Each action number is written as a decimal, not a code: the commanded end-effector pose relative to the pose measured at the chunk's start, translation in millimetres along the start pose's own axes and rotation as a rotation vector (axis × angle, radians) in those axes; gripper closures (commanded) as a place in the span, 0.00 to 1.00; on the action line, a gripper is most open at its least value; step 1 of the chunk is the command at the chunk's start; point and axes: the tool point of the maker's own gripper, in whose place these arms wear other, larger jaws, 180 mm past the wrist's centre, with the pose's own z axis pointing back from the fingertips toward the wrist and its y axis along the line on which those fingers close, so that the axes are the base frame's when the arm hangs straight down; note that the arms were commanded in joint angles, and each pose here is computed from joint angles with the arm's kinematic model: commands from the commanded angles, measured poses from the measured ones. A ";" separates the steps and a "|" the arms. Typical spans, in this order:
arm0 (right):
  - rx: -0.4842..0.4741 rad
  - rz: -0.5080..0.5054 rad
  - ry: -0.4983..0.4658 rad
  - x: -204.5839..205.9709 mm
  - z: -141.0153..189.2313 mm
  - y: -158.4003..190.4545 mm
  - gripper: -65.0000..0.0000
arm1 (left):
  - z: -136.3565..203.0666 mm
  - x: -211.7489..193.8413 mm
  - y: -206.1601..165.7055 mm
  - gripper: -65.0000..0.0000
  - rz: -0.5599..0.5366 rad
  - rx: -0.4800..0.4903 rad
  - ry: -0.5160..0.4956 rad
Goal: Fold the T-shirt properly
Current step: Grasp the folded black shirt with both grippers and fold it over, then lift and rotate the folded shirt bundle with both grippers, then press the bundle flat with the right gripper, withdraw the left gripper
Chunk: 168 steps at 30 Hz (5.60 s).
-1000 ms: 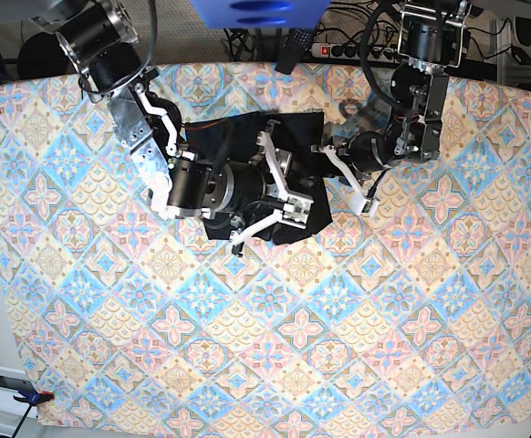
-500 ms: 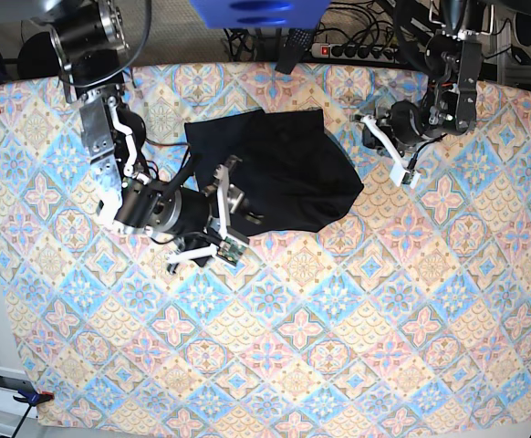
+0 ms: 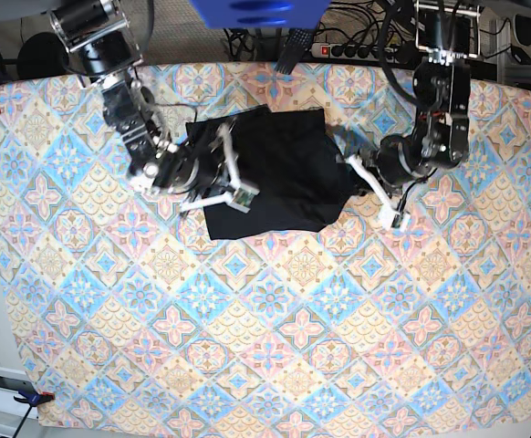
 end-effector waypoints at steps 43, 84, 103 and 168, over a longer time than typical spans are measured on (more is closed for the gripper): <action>-0.169 -0.036 -0.175 85.3 27.3 -108.8 0.86 | 66.8 -43.7 -75.5 0.95 -0.071 -0.093 -0.007; -0.090 -0.031 0.118 -66.6 20.5 -72.6 0.87 | -75.0 76.1 -65.1 0.95 -0.101 -0.063 -0.083; -0.261 0.016 -0.043 -22.4 90.1 -62.1 0.87 | 26.9 -16.3 -36.0 0.95 -0.227 0.041 0.051; 0.054 -0.263 0.009 -34.8 -38.2 -19.7 0.95 | 84.7 15.9 56.1 0.95 0.064 0.261 -0.186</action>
